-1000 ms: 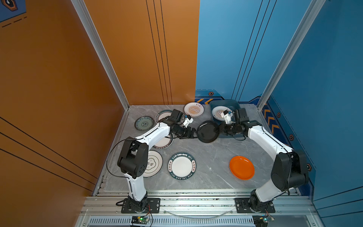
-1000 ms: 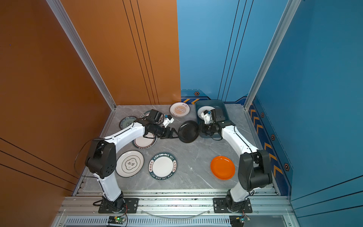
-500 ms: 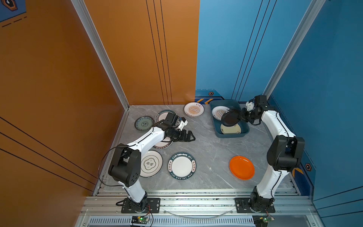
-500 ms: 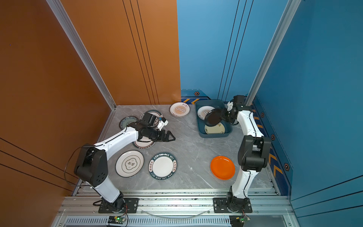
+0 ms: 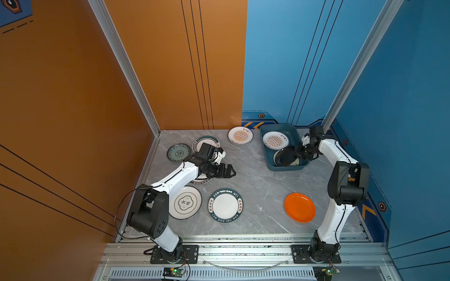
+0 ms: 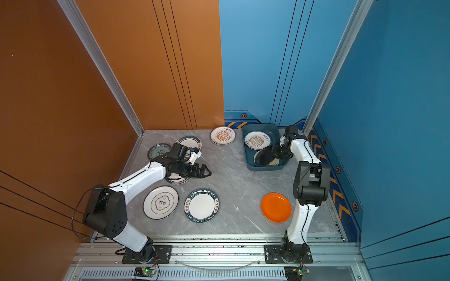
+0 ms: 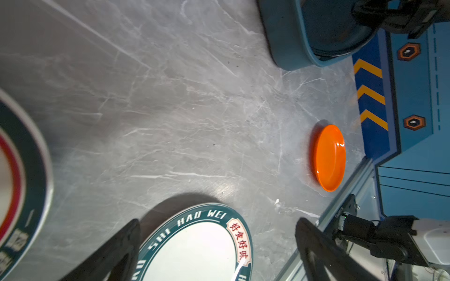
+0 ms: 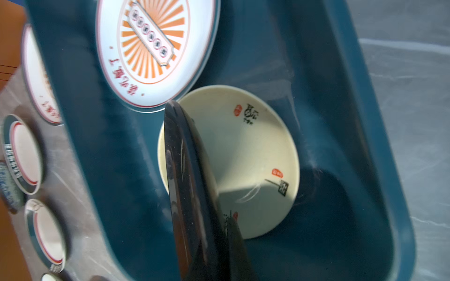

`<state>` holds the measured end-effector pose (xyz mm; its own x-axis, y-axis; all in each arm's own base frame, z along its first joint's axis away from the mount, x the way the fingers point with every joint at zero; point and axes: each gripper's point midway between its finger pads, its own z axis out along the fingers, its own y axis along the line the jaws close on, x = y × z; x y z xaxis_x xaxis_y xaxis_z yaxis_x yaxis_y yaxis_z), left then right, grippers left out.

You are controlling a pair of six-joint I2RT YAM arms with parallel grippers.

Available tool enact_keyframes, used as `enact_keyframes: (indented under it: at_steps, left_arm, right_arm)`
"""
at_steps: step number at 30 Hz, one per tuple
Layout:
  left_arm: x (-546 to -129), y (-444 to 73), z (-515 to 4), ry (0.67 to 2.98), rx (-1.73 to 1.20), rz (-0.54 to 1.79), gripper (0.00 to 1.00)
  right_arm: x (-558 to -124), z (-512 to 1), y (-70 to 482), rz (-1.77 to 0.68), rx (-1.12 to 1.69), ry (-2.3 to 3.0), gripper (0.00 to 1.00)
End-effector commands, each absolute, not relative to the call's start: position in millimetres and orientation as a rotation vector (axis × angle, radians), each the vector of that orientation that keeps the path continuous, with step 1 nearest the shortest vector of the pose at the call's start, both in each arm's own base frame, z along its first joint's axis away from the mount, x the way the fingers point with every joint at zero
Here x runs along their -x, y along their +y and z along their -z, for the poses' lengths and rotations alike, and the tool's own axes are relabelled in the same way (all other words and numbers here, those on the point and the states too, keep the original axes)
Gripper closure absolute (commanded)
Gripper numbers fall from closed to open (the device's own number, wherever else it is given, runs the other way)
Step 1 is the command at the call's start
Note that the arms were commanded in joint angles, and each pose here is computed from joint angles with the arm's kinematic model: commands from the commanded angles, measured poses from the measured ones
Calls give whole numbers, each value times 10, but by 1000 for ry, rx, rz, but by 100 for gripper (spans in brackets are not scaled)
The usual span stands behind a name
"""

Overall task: Place the plates into the plastic bin on the countertop
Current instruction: 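Carry the black plate with the right gripper into the bin and release it, then grasp the green-rimmed HAO SHI HAO WEI plate with left gripper while right gripper withdraws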

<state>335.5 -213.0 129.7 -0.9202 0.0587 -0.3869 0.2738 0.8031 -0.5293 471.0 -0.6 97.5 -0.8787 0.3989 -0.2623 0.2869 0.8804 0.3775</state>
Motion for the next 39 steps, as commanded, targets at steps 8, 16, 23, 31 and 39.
enact_keyframes:
  at_steps: [8,16,23,31,39]
  left_arm:
    - [-3365,-1938,-1267,2622,-163,801,1]
    - [-3358,-1937,-1268,2623,-159,806,1]
    - [-3340,-1917,-1260,2629,-152,797,1]
    - [-3019,-1570,-1064,2732,-54,579,1]
    - [-2536,-1259,-808,2784,123,399,2]
  right_arm:
    - [-4514,-582,-169,-313,-548,2845,85]
    - [-4477,-531,-346,-223,-594,2852,71]
    - [-4451,-577,-467,-103,-589,2847,66]
    - [-4513,-1337,-302,-26,-444,2703,64]
    - [-4427,-2279,307,-98,-219,2521,59]
